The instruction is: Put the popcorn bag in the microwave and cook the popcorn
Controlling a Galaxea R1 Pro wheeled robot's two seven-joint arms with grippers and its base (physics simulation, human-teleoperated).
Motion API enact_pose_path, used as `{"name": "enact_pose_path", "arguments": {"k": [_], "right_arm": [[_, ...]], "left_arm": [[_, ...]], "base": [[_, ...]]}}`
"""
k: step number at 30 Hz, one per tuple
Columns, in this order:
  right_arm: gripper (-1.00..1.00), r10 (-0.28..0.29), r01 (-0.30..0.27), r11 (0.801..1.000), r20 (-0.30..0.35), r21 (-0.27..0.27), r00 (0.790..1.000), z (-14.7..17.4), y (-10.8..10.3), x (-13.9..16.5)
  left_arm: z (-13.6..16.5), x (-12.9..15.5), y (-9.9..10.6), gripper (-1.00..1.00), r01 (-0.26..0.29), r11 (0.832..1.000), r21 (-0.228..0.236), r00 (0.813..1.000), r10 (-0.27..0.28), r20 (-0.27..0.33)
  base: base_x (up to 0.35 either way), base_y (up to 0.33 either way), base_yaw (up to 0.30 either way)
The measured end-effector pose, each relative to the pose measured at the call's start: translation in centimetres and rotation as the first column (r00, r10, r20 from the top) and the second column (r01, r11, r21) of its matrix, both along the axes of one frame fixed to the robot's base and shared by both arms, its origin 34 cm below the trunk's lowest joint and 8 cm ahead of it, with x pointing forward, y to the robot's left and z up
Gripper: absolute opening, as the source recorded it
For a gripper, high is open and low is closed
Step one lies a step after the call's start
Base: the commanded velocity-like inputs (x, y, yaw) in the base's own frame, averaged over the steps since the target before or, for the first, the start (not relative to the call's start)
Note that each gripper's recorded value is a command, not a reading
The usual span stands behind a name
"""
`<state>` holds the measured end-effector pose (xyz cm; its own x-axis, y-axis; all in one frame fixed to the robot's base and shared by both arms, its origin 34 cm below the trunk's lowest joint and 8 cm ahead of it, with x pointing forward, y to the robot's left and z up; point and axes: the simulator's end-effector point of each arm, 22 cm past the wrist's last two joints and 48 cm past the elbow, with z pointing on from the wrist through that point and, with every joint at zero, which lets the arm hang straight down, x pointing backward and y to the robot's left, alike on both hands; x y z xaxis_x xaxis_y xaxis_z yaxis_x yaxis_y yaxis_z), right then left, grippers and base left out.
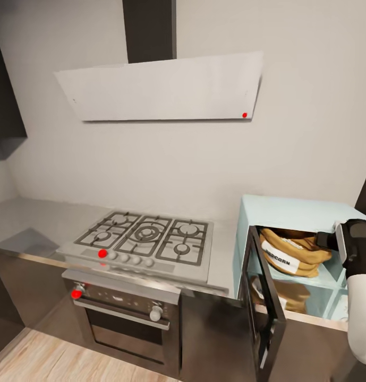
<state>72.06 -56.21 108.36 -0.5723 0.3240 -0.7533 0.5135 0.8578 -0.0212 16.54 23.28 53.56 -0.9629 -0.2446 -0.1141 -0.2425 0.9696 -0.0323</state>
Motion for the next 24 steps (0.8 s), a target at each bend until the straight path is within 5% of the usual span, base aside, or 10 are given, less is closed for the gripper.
{"name": "enact_pose_path", "arguments": {"k": [24], "right_arm": [[1.00,0.071,-0.074,0.997,0.075,0.031,0.995,1.7,1.3,1.6]], "left_arm": [[-0.1,0.1,0.1,1.00,-0.001,1.000,0.005,1.000,0.001,-0.006]], "base": [[-0.038,0.000,0.000]]}}
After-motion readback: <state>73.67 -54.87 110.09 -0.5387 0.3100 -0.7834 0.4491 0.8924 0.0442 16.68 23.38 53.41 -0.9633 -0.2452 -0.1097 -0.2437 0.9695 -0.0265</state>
